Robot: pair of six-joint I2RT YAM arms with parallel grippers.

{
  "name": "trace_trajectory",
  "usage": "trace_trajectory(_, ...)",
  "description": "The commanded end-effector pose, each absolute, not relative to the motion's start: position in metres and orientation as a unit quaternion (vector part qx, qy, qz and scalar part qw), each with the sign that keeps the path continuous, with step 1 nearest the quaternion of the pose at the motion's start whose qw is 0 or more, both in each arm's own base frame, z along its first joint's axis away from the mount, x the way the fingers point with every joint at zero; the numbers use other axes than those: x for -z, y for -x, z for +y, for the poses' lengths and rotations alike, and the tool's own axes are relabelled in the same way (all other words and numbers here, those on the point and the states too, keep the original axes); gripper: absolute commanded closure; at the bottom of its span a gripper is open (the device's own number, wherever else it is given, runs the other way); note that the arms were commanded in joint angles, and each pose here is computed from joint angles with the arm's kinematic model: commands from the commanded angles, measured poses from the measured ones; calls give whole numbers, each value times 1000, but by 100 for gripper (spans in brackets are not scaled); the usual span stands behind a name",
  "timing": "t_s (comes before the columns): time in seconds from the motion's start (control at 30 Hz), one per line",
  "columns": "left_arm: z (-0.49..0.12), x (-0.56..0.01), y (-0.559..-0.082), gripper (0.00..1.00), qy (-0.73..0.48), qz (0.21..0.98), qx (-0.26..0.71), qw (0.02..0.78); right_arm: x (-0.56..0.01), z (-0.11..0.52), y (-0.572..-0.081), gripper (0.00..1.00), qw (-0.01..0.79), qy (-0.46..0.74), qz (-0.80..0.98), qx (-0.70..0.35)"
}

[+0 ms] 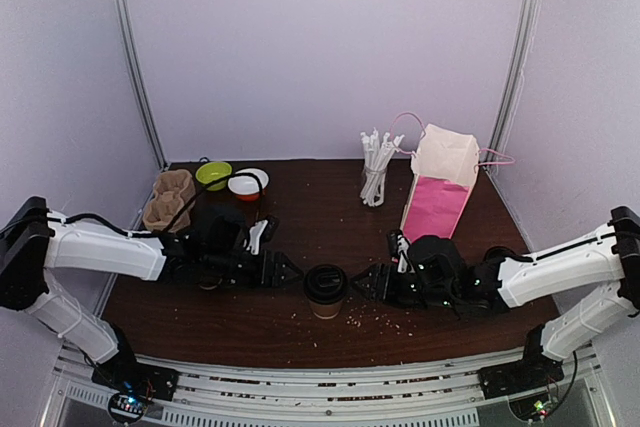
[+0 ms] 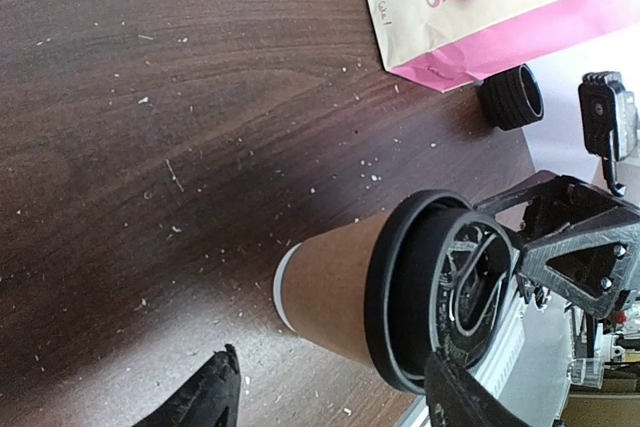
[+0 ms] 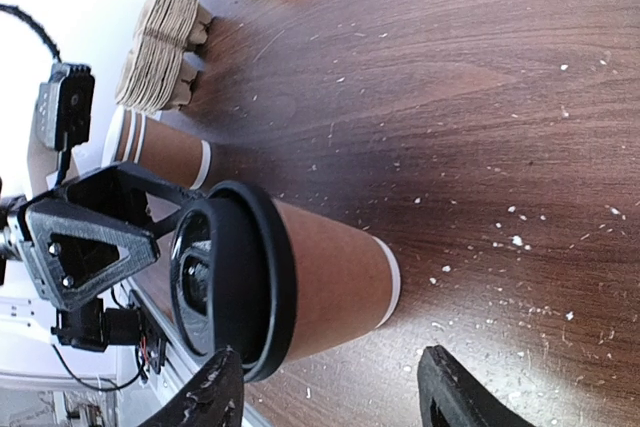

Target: Pack the takeout coffee

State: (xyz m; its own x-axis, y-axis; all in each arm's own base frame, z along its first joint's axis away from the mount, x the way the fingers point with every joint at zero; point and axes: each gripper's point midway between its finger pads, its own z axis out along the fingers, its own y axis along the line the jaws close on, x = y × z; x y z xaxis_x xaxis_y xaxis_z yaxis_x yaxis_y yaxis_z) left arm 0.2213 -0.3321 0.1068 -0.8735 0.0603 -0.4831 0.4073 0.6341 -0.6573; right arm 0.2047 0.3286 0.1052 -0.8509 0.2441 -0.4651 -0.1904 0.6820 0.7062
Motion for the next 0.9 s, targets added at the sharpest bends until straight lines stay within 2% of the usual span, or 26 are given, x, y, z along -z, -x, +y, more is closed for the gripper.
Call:
trace_trajectory(0.0, -339, -111, -230, 34, -131, 867, 423, 229, -106, 325, -221, 39, 292, -51, 870, -393)
trace_trajectory(0.33, -342, -104, -231, 39, -134, 869, 423, 219, -103, 336, -228, 40, 283, -48, 870, -401)
trace_trajectory(0.7, -344, -102, -231, 41, -138, 870, 422, 215, -110, 335, -230, 35, 294, -48, 864, -406)
trace_trajectory(0.87, -344, -100, -231, 42, -139, 871, 421, 212, -103, 338, -229, 38, 284, -41, 872, -398)
